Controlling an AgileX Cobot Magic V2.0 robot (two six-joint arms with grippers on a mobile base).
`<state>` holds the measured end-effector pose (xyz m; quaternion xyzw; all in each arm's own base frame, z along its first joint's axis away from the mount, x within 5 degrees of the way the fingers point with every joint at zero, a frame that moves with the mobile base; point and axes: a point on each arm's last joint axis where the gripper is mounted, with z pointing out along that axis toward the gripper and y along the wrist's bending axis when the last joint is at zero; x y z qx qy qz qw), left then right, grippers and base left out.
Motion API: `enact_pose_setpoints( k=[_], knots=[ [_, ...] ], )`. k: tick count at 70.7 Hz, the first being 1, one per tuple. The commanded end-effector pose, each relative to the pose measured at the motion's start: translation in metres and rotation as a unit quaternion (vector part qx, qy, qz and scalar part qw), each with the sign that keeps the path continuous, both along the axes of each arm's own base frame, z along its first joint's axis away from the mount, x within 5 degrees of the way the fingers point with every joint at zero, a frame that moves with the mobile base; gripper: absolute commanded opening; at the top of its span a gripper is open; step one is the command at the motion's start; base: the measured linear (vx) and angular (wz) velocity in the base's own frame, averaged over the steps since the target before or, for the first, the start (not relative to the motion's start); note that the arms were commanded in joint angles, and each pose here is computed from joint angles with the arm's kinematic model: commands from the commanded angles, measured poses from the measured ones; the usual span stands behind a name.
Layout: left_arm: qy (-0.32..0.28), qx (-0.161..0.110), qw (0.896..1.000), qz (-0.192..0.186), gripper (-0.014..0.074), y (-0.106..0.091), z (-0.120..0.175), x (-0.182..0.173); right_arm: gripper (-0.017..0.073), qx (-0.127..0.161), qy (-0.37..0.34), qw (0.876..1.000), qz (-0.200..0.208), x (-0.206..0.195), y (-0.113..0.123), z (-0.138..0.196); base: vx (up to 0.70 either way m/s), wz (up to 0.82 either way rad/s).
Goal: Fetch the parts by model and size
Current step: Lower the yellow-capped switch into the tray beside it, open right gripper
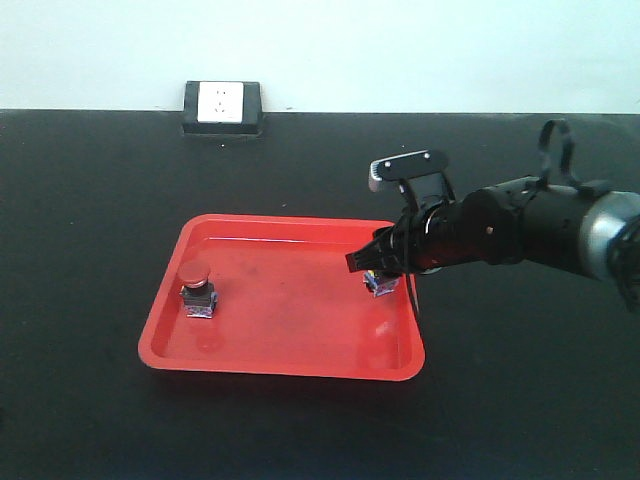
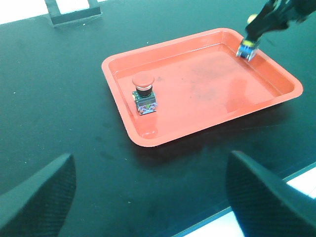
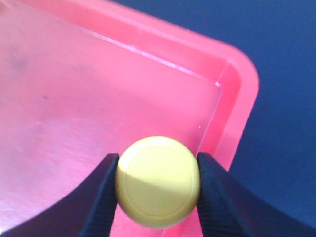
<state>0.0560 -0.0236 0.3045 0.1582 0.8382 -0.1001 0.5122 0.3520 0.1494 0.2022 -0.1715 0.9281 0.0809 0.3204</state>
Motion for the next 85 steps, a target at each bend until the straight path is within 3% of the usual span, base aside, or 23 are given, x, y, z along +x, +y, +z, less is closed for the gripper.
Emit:
enact_pose_setpoints(
  k=[1,16,33,41,62,72,85],
  knots=[
    [-0.037,-0.023,0.999,-0.001,0.0594,-0.002,0.013,0.002,0.004,0.009,-0.061,0.998,0.011,0.01,0.002,0.022,0.0,0.0],
    [-0.037,-0.023,0.999,-0.001,0.0594,-0.002,0.013,0.002,0.0149,0.001,-0.044,0.999,0.012,0.013,0.004,0.007,0.0,0.0],
    [-0.037,-0.023,0.999,-0.001,0.0594,-0.002,0.013,0.002,0.0444,0.003,-0.047,0.999,0.012,0.011,0.003,0.012,0.0,0.0],
    [-0.037,-0.023,0.999,-0.001,0.0594,-0.002,0.013,0.002,0.0526,0.01,-0.066,0.998,0.012,0.007,0.002,0.028,0.0,0.0],
    [-0.039,-0.024,0.999,0.0,0.0594,-0.002,0.013,0.003,0.0536,0.048,-0.16,0.986,0.011,-0.03,-0.014,0.117,0.0,0.0],
    [-0.039,-0.024,0.999,0.0,0.0594,-0.002,0.013,0.003,0.0536,0.07,-0.218,0.973,0.011,-0.068,-0.03,0.171,0.0,0.0],
    [-0.039,-0.024,0.999,0.0,0.0594,-0.002,0.013,0.003,0.0536,0.072,-0.263,0.962,0.016,-0.125,-0.055,0.219,0.0,0.0]
  ],
)
